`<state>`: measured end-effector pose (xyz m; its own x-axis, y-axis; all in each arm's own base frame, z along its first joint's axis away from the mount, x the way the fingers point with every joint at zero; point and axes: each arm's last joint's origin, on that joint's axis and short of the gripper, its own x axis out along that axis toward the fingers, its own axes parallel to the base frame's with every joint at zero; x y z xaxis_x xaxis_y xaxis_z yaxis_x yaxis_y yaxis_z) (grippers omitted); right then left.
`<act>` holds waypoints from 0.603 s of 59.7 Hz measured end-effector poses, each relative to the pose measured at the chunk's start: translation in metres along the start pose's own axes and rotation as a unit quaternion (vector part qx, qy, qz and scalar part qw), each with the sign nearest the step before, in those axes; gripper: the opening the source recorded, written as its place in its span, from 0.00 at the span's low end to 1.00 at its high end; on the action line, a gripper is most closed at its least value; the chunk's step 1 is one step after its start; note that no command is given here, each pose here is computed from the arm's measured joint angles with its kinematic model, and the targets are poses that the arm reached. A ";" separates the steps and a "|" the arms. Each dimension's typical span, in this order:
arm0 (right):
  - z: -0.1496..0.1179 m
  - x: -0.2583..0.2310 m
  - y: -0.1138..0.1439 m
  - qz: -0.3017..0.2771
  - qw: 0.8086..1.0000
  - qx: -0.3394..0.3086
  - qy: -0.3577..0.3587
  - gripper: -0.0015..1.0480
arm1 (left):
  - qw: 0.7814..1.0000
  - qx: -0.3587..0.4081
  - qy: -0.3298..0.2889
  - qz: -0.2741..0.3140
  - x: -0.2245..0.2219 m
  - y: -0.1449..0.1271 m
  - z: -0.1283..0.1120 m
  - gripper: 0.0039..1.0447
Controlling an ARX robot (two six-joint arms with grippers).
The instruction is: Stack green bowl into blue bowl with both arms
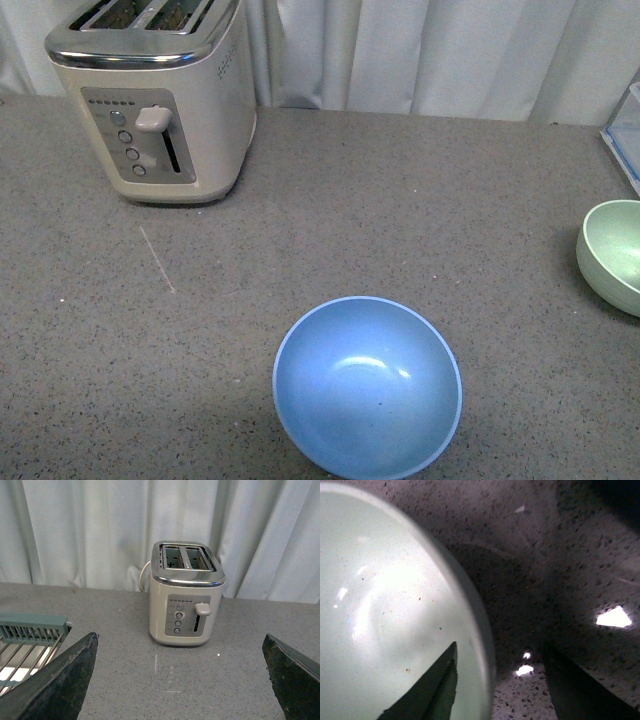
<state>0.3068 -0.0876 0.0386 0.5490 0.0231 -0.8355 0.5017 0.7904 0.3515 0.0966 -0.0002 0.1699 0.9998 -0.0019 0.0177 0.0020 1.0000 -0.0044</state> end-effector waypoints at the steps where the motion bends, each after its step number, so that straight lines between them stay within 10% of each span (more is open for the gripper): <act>1: -0.001 0.000 0.000 0.001 1.000 0.000 0.001 0.42 | 1.000 0.000 0.000 0.000 0.000 0.000 0.000 0.94; 17: -0.009 -0.023 0.016 0.045 0.999 -0.016 -0.008 0.04 | 1.000 0.000 0.000 0.000 0.000 0.000 0.000 0.94; 36: -0.024 -0.072 0.047 0.133 0.989 -0.056 -0.028 0.03 | 1.000 0.000 0.000 0.000 0.000 0.000 0.000 0.94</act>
<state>0.2755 -0.0373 0.1051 0.6892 0.2075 -0.6942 0.2595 0.8239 0.5039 0.0966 -0.0002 0.1699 0.9998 -0.0019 0.0177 0.0020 1.0000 -0.0044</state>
